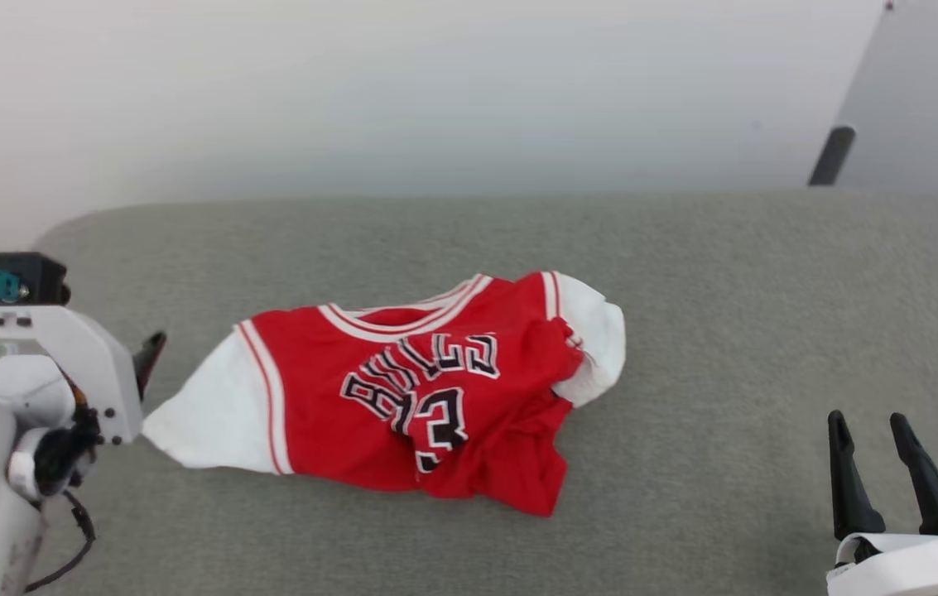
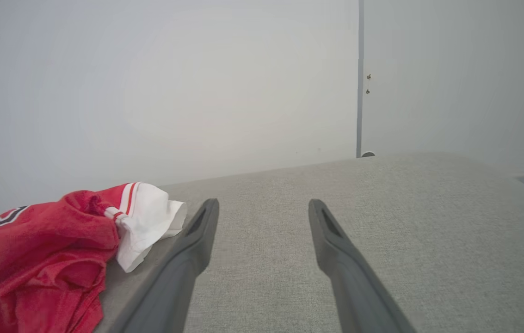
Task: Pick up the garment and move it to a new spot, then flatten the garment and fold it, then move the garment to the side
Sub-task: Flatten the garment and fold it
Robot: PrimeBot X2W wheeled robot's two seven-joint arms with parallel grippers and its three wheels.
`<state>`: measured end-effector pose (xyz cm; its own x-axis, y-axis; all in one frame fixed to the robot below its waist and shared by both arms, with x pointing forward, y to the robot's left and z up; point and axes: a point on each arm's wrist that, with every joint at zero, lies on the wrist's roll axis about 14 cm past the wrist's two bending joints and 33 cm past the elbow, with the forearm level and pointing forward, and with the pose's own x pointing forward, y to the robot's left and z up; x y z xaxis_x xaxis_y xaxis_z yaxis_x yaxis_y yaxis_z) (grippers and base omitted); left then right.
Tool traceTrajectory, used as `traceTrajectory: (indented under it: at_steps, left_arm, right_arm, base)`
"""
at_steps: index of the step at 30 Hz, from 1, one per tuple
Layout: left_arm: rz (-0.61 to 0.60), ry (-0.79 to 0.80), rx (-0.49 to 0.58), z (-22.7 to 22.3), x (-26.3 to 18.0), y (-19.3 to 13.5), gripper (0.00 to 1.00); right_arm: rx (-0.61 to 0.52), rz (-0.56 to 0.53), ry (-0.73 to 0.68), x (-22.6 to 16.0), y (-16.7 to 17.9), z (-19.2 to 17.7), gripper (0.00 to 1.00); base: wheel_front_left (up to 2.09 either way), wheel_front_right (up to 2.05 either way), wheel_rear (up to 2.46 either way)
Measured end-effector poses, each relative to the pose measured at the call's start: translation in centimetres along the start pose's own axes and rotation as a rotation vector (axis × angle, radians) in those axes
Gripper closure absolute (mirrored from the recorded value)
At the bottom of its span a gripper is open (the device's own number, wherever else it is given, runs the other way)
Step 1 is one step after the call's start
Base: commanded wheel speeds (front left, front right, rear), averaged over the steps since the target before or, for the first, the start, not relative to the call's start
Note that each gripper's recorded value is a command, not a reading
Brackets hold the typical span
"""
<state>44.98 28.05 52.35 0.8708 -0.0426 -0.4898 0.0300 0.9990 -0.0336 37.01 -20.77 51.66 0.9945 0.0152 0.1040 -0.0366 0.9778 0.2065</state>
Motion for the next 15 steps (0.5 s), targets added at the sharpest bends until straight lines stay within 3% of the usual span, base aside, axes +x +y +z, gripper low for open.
traceTrajectory:
  at_steps: [5, 15]
  left_arm:
    - [0.005, -0.247, 0.01, 2.0, -3.3, 0.2, 0.0]
    - [0.093, -0.58, -0.001, -0.3, -10.8, 1.5, 0.0]
  right_arm:
    - [0.006, 0.061, -0.005, 0.7, 1.9, 0.4, 0.0]
    - [0.018, 0.155, 0.016, 1.3, 5.0, 0.2, 0.0]
  base:
    - [0.0, 0.0, 0.0]
    - [0.0, 0.0, 0.0]
